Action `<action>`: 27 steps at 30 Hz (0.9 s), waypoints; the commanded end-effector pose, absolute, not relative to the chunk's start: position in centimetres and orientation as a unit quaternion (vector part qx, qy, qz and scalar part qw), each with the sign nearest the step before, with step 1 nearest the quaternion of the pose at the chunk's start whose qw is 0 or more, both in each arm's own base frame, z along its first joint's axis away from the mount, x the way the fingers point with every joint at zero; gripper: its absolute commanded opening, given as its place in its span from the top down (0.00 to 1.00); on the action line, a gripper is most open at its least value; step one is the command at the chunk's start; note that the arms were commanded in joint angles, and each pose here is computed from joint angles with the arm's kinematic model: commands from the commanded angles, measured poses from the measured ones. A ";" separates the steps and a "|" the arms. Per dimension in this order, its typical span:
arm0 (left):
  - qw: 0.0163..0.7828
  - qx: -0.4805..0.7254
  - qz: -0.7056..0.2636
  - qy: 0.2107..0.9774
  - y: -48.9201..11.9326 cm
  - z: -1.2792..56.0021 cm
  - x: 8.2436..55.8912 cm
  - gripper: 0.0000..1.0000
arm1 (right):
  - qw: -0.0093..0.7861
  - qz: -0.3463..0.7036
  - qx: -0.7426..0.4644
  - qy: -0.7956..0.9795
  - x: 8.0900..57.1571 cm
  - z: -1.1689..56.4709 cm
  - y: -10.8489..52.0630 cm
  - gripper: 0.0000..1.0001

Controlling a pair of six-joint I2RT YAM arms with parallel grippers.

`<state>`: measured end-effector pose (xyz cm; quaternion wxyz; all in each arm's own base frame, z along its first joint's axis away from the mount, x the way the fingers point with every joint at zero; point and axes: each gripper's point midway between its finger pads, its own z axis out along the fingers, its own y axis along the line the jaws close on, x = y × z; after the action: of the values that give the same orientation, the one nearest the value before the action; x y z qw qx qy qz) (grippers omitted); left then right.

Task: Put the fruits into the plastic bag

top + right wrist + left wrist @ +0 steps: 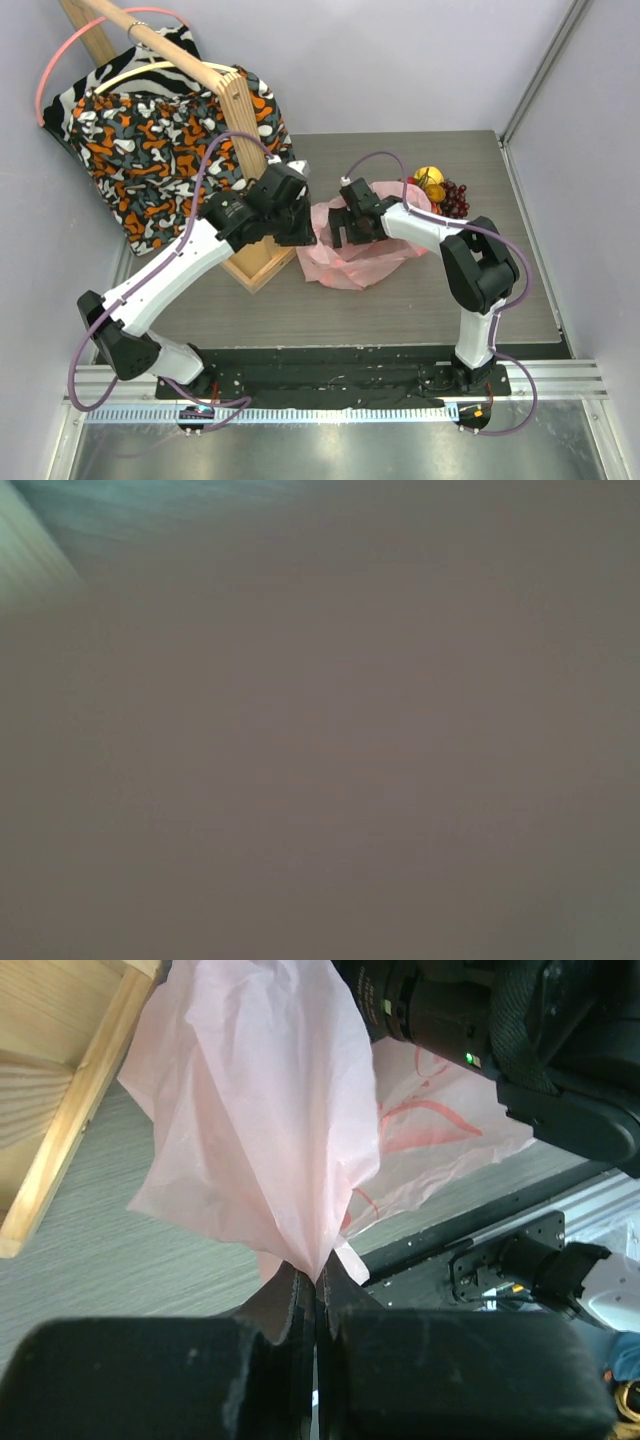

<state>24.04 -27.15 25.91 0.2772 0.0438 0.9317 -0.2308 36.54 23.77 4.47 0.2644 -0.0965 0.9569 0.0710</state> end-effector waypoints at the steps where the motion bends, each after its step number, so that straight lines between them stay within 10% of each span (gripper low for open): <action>1: 0.287 0.009 -0.205 0.936 -26.9 25.7 25.8 1.00 | 0.297 0.121 -0.116 0.940 36.3 9.2 24.8 0.00; 27: 0.300 -0.014 -0.165 0.940 -24.7 23.5 28.5 1.00 | 0.438 0.297 -0.165 0.832 29.1 28.7 24.8 0.05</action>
<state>27.88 -25.62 21.91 0.2653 -0.0052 0.9509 -0.1590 28.62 24.45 21.33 0.3608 -0.1543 0.8808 0.2651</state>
